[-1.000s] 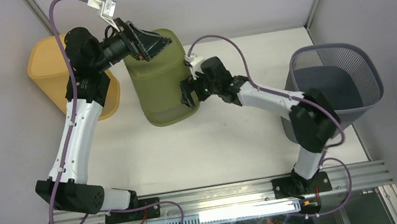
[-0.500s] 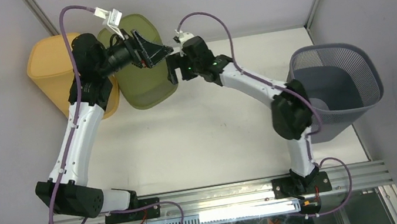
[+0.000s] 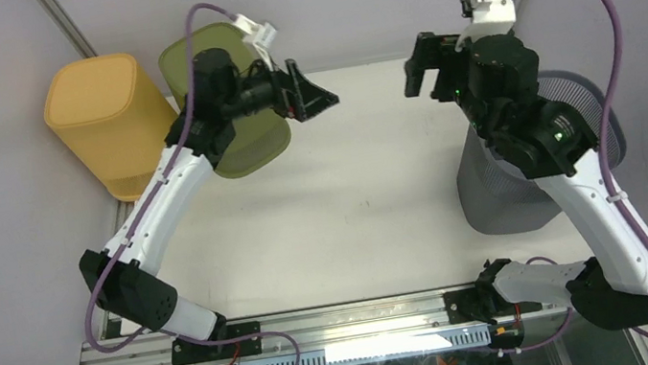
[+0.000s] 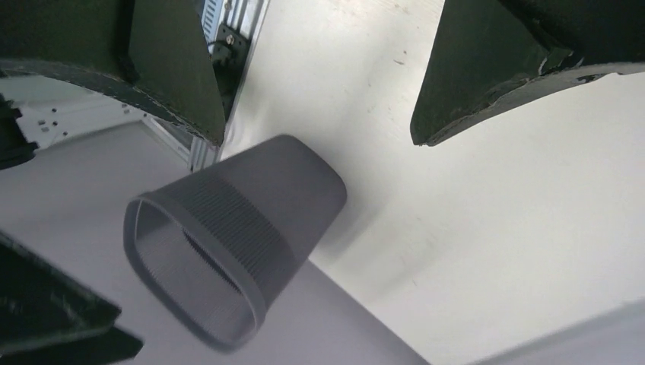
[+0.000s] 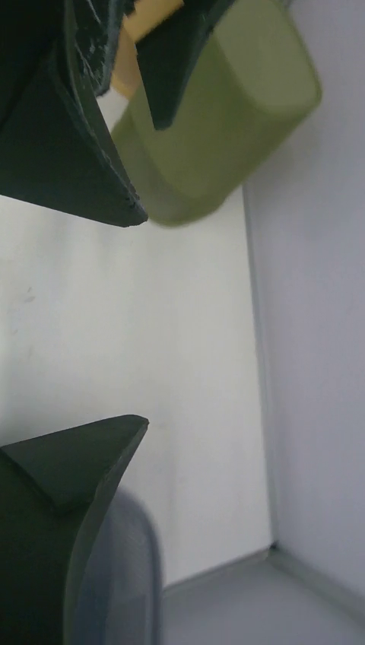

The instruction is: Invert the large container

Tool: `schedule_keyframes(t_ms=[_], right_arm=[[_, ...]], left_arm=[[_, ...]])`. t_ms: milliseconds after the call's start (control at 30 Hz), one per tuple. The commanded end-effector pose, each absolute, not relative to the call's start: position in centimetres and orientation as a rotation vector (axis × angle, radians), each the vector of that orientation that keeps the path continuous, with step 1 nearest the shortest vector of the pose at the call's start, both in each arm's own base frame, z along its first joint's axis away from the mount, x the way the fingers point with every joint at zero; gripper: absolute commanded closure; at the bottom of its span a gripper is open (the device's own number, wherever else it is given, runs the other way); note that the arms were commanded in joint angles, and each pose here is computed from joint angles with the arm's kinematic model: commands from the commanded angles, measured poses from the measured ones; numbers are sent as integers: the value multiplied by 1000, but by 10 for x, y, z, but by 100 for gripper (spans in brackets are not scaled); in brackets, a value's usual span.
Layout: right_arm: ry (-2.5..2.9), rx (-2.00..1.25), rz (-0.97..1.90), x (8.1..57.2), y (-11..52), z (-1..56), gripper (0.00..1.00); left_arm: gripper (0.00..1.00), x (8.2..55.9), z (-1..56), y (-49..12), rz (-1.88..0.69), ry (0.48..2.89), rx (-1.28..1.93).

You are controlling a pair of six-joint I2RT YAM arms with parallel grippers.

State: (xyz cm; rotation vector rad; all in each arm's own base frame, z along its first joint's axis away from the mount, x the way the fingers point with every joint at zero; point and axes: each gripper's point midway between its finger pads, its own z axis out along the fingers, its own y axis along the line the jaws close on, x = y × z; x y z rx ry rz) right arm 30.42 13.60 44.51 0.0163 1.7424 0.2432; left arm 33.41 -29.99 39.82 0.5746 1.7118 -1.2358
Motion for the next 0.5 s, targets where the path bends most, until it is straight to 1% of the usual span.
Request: schedule_keyframes(t_ms=[0, 100, 233, 400, 467], right_arm=[[1955, 127, -201, 286, 58, 388, 2], [2054, 123, -215, 274, 44, 366, 2], [2194, 127, -226, 265, 39, 331, 3], [2301, 97, -226, 263, 39, 295, 17], [2316, 101, -259, 263, 33, 289, 27]], left_arm=[[1, 330, 382, -341, -1113, 1720, 637], [1, 329, 344, -359, -1098, 1826, 653], [1, 334, 305, -365, -1079, 1952, 624], [1, 335, 283, -362, -1059, 2015, 607], [1, 334, 279, -361, -1056, 2028, 598]])
